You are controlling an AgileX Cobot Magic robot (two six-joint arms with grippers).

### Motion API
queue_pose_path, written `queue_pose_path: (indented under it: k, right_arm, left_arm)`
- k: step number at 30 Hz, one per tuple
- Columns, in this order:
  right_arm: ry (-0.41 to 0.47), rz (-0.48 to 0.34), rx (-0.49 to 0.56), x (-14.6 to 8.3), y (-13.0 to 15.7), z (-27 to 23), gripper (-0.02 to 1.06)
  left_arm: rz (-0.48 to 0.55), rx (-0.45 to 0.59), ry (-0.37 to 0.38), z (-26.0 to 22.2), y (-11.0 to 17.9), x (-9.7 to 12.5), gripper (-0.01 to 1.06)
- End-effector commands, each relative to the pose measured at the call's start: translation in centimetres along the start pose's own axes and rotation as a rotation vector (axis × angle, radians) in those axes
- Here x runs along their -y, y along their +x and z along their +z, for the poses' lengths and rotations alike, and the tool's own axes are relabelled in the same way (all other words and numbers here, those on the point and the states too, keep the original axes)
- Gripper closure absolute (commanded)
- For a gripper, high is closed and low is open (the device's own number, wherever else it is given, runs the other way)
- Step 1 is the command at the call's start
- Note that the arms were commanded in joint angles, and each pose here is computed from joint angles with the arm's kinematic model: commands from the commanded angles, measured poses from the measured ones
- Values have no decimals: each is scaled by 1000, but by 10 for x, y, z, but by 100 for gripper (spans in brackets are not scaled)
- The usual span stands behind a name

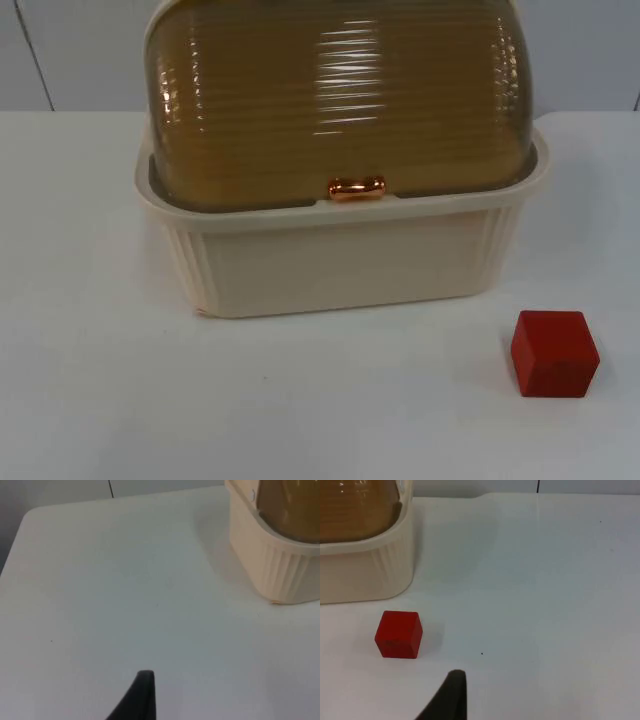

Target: Open the box lid with the left hand, place the block into the box with the right hand, then close the box lid with the left hand.

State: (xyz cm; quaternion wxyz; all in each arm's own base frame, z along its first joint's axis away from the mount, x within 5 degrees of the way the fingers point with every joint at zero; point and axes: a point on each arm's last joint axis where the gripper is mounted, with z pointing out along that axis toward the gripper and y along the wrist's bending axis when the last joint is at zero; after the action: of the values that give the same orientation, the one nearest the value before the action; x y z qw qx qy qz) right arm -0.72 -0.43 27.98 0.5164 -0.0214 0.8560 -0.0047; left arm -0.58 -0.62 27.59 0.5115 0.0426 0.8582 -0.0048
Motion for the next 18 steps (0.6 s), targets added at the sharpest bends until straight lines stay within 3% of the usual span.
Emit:
queue_pose_path:
  k: [1,6,11,18]
  right_arm:
    - [1,0,16,0,-1,-1,0]
    - [9,12,52,1,-9,-11,0]
    - [28,13,33,4,-39,-15,0]
    - [25,10,56,4,-105,-9,0]
  left_arm:
    - [-17,15,-7,0,-1,-1,0]
    - [-48,61,-25,-13,-11,-2,0]
    - [-42,60,-39,-18,-42,-6,0]
    - [-6,86,-99,-9,-106,-16,0]
